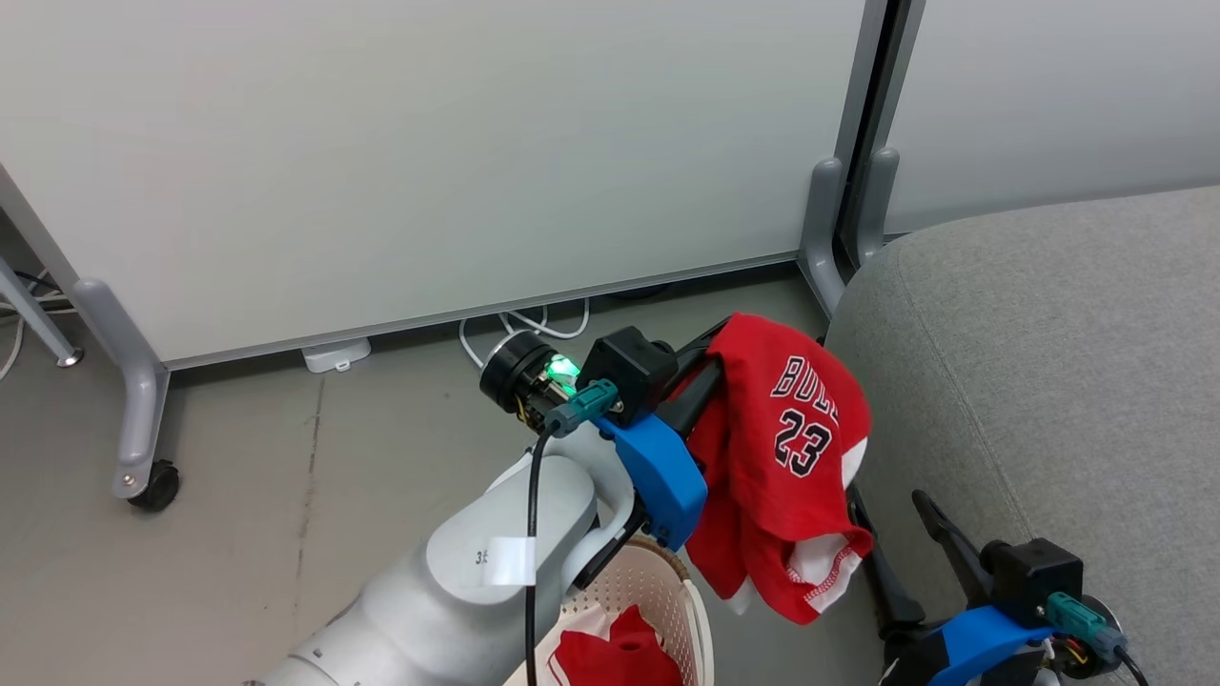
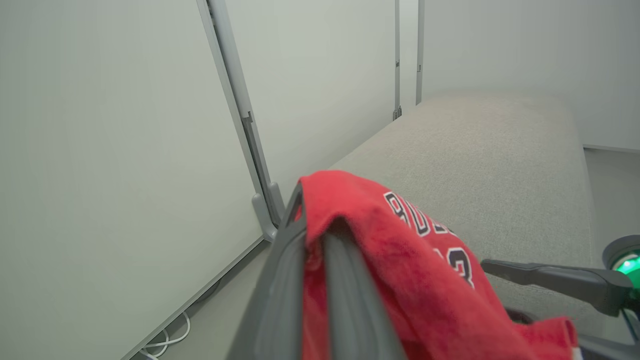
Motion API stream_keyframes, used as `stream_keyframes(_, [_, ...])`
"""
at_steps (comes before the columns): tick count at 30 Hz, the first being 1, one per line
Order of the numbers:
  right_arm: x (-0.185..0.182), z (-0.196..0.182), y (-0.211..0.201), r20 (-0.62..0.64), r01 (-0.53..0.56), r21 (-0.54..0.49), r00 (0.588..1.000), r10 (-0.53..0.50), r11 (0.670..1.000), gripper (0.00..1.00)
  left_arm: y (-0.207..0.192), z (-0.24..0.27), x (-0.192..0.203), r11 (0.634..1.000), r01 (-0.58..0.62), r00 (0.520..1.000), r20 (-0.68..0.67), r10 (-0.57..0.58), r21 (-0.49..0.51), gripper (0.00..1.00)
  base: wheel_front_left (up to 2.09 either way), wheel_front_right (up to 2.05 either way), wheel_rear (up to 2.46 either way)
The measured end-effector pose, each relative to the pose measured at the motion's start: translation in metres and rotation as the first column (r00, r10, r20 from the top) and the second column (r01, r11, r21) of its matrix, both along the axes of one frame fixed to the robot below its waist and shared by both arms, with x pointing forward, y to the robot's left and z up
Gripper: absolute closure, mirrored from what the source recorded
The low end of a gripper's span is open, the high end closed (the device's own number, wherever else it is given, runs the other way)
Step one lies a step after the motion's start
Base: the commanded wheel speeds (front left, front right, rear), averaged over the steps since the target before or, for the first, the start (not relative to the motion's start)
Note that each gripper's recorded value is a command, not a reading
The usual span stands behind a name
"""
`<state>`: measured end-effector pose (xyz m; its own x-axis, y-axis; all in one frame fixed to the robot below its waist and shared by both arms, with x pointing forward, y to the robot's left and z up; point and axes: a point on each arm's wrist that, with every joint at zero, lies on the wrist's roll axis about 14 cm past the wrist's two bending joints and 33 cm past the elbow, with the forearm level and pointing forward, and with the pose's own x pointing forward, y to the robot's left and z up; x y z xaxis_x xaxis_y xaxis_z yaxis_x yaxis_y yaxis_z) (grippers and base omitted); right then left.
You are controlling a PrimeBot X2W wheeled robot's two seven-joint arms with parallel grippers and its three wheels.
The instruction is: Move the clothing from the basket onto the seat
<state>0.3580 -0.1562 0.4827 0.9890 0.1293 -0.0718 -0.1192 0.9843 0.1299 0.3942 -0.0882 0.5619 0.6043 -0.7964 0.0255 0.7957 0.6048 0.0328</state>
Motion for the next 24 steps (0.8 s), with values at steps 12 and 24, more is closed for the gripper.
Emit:
stream_keyframes(12, [-0.003, -0.004, 0.013, -0.019, -0.037, 0.005, 0.999, 0.037, 0.999, 0.00, 0.008, -0.011, 0.007, 0.999, -0.033, 0.999, -0.024, 0.034, 0.022, 1.00, 0.00, 0.00, 0.00])
stream_keyframes(24, [-0.021, -0.009, 0.049, -0.071, -0.147, 0.012, 0.986, 0.147, 0.989, 0.00, 0.008, -0.013, 0.009, 0.999, -0.035, 0.999, -0.031, 0.036, 0.024, 1.00, 0.00, 0.00, 0.00])
